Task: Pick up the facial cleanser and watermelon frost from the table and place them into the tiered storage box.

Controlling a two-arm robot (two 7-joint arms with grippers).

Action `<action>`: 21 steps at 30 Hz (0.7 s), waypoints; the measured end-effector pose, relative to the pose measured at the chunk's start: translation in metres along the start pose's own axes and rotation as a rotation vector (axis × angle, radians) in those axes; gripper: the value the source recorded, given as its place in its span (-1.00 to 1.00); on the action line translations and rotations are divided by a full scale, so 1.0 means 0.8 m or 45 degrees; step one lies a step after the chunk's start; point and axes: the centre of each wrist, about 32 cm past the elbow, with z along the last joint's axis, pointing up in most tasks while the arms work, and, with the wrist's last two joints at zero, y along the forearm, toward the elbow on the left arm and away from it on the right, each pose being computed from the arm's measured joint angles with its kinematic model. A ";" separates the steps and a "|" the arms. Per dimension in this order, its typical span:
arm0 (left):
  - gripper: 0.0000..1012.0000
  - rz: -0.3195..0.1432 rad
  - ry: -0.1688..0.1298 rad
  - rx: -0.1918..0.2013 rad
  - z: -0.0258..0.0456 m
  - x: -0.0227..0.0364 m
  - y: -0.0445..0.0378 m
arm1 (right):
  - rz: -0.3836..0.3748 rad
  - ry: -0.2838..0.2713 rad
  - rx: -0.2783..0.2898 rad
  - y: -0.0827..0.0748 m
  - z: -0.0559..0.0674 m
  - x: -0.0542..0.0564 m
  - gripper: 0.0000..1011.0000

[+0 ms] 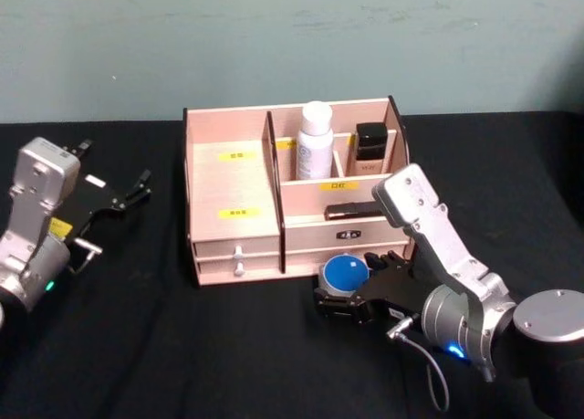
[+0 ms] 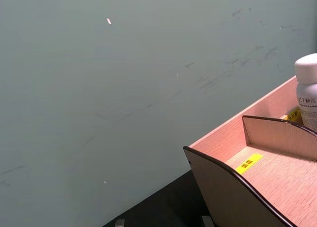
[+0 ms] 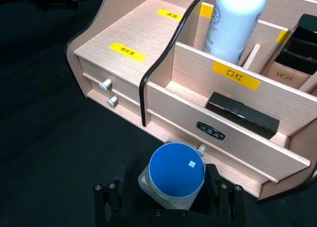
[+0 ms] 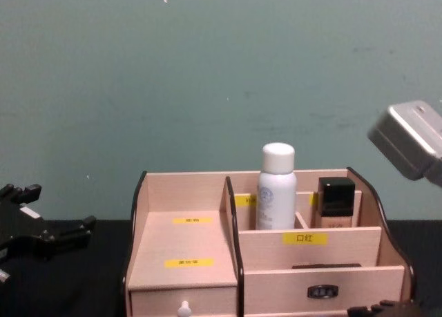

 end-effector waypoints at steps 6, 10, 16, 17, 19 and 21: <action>0.98 0.000 0.000 0.000 0.0000 0.0000 0.000 | -0.015 0.000 -0.010 0.004 0.001 -0.002 0.98; 0.98 0.000 0.000 0.000 0.0000 0.0000 0.000 | -0.019 0.006 -0.015 0.007 0.001 -0.003 0.98; 0.98 0.000 0.000 0.000 0.0000 0.0000 0.000 | -0.018 0.012 -0.020 0.011 0.001 -0.004 0.98; 0.98 0.000 0.000 0.000 0.0000 0.0000 0.000 | -0.018 0.013 -0.021 0.012 0.001 -0.004 0.98; 0.98 0.000 0.000 0.000 0.0000 0.0000 0.000 | -0.021 0.013 -0.022 0.013 0.001 -0.005 0.98; 0.98 0.000 0.000 0.000 0.0000 0.0000 0.000 | -0.026 0.012 -0.023 0.013 0.001 -0.005 0.98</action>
